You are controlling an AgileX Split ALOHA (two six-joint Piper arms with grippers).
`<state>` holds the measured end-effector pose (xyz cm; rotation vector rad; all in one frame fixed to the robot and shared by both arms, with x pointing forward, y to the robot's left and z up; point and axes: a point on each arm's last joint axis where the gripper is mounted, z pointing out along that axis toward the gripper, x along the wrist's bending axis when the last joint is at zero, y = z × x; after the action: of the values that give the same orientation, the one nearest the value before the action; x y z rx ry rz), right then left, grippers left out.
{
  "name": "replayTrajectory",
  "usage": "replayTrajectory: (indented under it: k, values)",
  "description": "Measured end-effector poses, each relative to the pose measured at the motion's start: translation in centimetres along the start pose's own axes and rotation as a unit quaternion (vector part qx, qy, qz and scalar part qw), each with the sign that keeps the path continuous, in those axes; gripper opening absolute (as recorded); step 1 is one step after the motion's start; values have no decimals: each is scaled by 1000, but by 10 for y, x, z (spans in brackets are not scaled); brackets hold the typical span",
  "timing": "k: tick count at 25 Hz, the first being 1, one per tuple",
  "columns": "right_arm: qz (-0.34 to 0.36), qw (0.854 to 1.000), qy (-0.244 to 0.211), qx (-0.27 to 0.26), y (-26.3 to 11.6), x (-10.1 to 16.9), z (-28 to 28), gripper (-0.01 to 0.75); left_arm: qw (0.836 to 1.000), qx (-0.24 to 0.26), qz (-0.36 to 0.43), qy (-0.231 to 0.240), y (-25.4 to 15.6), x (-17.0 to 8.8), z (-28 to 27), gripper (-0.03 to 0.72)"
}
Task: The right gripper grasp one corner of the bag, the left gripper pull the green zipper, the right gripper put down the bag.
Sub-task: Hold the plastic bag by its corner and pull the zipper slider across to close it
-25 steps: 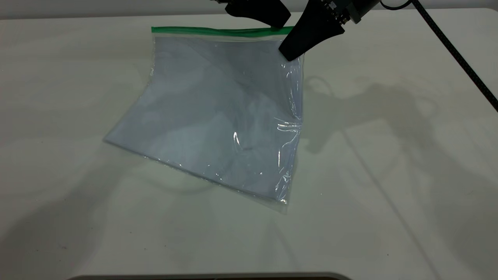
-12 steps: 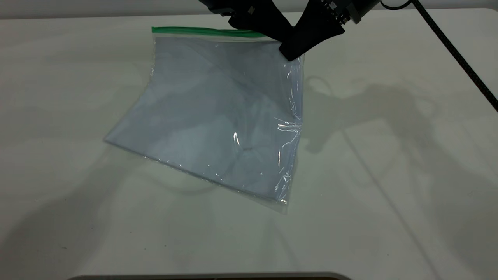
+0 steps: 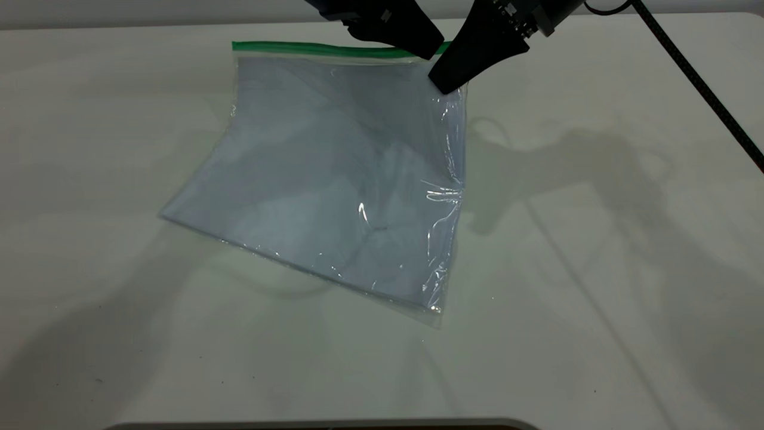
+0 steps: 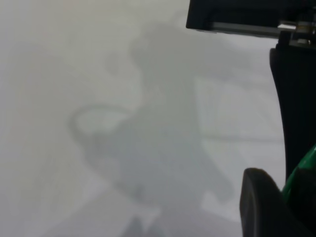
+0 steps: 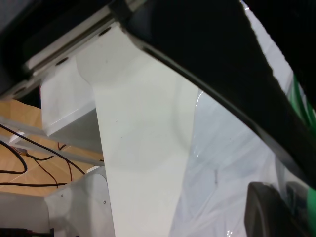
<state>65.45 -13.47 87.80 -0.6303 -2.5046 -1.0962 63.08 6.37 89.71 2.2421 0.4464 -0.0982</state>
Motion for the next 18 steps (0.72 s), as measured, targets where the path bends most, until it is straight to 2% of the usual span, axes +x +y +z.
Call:
replayTrajectory:
  k: [8, 18]
  values:
    - [2, 1000, -4, -2, -1, -2, -3, 33, 1000, 5, 6, 2, 0, 0, 1, 62]
    - [30, 999, -16, -35, -8, -15, -22, 33, 999, 5, 30, 41, 3, 5, 2, 58]
